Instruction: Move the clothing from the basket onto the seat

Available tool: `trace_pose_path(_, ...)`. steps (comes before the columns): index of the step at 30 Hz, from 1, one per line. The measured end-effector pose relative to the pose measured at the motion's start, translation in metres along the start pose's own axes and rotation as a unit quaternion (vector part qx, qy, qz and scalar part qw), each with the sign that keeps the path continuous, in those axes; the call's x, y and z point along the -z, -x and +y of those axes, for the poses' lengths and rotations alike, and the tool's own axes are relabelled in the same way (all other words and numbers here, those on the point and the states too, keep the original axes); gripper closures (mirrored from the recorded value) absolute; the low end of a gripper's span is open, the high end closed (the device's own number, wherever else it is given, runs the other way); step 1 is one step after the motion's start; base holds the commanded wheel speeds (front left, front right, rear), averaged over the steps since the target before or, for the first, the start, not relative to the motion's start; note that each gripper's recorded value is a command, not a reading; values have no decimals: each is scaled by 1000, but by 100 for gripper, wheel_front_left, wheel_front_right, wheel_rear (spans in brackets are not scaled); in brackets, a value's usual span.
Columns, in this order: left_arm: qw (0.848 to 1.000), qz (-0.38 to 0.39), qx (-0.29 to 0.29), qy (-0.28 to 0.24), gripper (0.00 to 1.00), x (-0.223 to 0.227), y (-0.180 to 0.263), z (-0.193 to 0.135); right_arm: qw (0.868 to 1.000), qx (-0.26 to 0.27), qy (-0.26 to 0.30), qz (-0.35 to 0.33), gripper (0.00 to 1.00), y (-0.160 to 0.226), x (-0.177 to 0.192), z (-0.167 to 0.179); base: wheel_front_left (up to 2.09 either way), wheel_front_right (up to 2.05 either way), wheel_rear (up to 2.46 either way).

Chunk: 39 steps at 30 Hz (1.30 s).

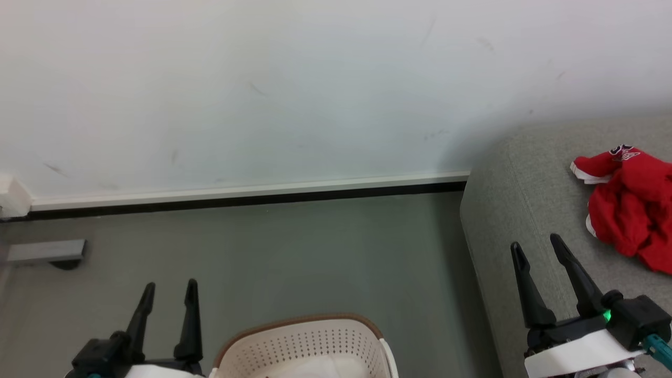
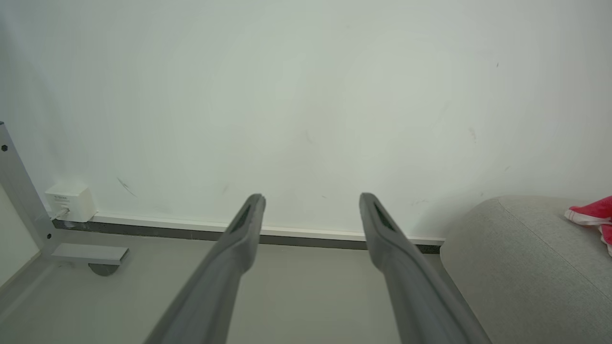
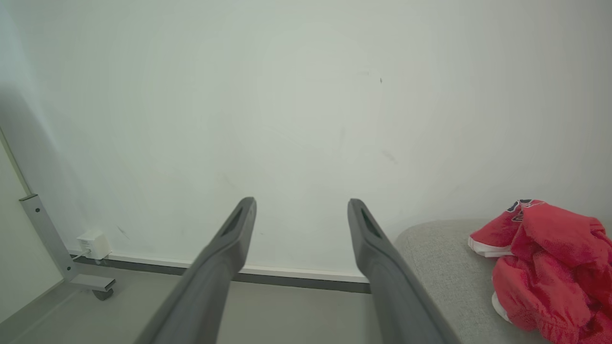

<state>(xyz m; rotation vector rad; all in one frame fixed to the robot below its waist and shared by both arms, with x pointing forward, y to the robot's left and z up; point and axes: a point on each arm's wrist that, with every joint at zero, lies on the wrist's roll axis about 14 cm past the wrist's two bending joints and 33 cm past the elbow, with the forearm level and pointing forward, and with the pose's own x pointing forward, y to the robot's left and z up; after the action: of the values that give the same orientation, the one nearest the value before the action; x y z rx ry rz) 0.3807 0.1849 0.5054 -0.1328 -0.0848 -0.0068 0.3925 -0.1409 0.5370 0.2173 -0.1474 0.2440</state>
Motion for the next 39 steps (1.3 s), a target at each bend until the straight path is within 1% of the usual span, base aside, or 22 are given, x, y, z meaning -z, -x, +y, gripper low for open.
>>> trace_pose_path(6, 1000, 15, 25, 6, 0, 15, -26, -15, 1000, -9, 9, 0, 0, -24, 2, -6, 0, 0, 0)
trace_pose_path(15, 996, 77, 52, 12, 0, 67, -57, -31, 1000, -12, 14, 2, 0, -63, 12, -21, 0, 0, 0)
trace_pose_path(24, 986, 141, 87, 7, 0, 125, -85, -49, 1000, -10, 18, 0, 0, -102, 27, -40, 0, 0, 0)
trace_pose_path(32, 968, 225, 115, -1, 0, 193, -89, -60, 1000, -11, 20, 5, 0, -129, 50, -53, 0, 0, 0)
trace_pose_path(36, 951, 281, 128, -2, 0, 231, -78, -66, 1000, -7, 27, 2, 0, -139, 55, -63, 0, 0, 0)
trace_pose_path(39, 935, 325, 142, -6, 0, 257, -70, -72, 999, -4, 33, -1, 0, -145, 58, -71, 0, 0, 0)
